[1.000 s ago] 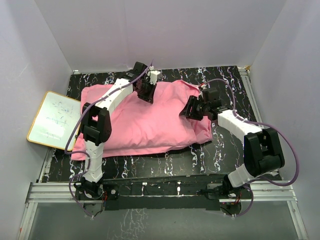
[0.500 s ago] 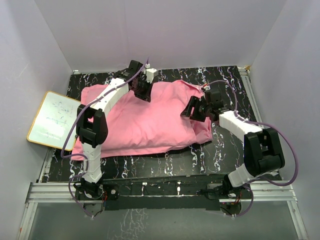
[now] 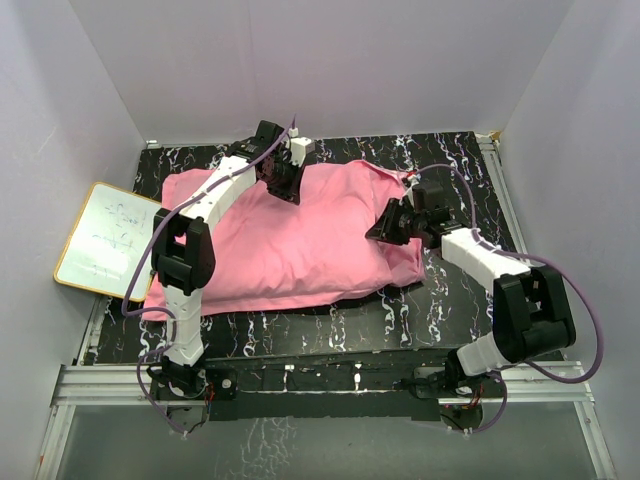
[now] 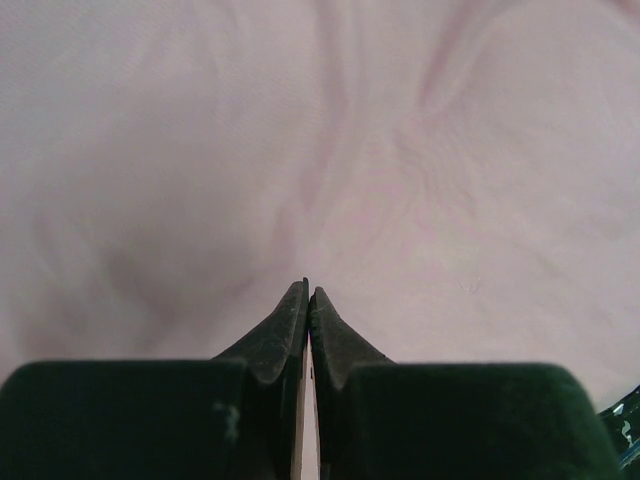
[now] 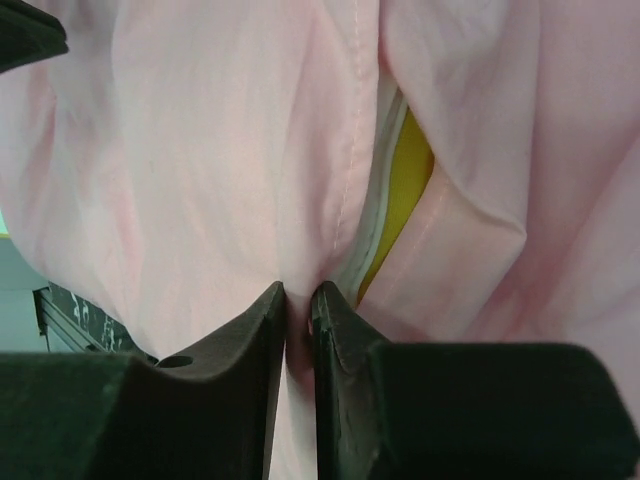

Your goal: Remove the pillowcase from the pillow

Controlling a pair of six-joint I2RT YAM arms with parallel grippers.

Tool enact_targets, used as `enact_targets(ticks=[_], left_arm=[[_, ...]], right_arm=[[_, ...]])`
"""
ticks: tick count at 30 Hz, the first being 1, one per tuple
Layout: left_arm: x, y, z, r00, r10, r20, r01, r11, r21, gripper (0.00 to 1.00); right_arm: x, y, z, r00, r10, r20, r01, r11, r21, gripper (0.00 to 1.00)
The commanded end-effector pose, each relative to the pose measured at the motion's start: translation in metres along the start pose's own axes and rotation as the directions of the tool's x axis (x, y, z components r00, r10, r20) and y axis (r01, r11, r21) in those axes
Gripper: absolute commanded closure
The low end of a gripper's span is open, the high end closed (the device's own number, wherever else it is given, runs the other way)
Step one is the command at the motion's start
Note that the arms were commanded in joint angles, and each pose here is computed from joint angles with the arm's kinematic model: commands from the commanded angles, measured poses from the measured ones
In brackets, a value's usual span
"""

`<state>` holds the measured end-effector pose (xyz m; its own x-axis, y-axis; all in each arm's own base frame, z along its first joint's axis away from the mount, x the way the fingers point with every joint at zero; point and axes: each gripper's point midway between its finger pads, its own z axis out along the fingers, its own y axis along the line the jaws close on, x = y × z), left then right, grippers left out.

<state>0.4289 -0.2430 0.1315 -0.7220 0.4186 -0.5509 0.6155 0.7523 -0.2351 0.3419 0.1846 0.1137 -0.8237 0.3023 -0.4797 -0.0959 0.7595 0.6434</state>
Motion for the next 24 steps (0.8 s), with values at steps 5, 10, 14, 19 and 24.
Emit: enact_targets(ticks=[5, 10, 14, 19, 24], left_arm=[[-0.018, -0.010, -0.025, 0.998, 0.005, 0.062, -0.006, 1.000, 0.015, 1.00], [-0.024, -0.016, -0.029, 0.997, 0.008, 0.078, -0.010, 1.000, 0.026, 1.00], [-0.035, -0.029, -0.031, 0.996, -0.013, 0.091, 0.006, 0.997, 0.075, 1.00], [-0.047, -0.052, -0.031, 0.995, -0.006, 0.095, -0.008, 0.989, 0.147, 0.99], [-0.057, -0.067, -0.027, 0.995, -0.010, 0.094, -0.009, 0.980, 0.200, 0.95]], right_arm=[[-0.032, 0.045, -0.015, 0.985, -0.123, 0.121, 0.127, 0.992, -0.022, 0.83], [-0.027, 0.071, -0.014, 0.976, -0.178, 0.127, 0.185, 0.982, -0.044, 0.88], [-0.025, 0.101, -0.017, 0.963, -0.226, 0.144, 0.241, 0.966, -0.090, 0.89], [-0.032, 0.127, -0.032, 0.949, -0.246, 0.198, 0.277, 0.950, -0.145, 0.88], [-0.019, 0.132, -0.027, 0.960, -0.223, 0.172, 0.257, 0.943, -0.213, 0.92]])
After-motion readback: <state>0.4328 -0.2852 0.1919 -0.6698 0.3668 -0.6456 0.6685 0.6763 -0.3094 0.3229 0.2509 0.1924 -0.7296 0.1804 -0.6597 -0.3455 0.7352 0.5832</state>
